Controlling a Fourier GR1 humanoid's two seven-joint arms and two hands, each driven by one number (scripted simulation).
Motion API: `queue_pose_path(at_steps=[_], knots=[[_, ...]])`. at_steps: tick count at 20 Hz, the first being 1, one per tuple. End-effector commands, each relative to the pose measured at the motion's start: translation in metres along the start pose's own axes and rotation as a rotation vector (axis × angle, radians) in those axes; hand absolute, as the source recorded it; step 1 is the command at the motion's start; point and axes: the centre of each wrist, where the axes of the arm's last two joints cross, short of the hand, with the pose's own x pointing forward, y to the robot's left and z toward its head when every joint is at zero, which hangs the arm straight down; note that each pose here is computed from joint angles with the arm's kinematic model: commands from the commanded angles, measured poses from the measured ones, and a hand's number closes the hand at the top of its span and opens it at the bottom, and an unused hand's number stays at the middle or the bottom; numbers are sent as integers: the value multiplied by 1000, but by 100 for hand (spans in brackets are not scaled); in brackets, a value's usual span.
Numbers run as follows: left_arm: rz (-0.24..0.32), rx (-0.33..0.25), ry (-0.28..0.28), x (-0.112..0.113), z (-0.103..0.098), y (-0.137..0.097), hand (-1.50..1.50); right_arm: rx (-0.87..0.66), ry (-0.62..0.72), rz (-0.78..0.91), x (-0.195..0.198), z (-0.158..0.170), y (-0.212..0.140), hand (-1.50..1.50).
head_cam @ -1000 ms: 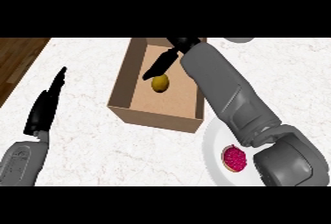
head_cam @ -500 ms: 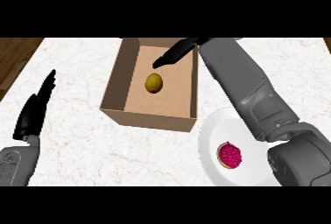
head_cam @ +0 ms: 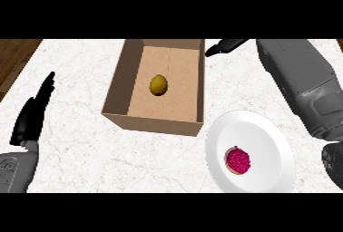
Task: Pick the lemon from the plate and place it in the cardboard box
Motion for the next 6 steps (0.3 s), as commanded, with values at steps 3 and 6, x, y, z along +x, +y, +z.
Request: queue_pose_path(at_steps=[3,6], knots=[[-1,-3,-27,0,-3,9,0,26,14,34,4,30,-56,-150],[8,-3,-22,5,-1,-2,0,52,22,84,0,46,-73,-150]])
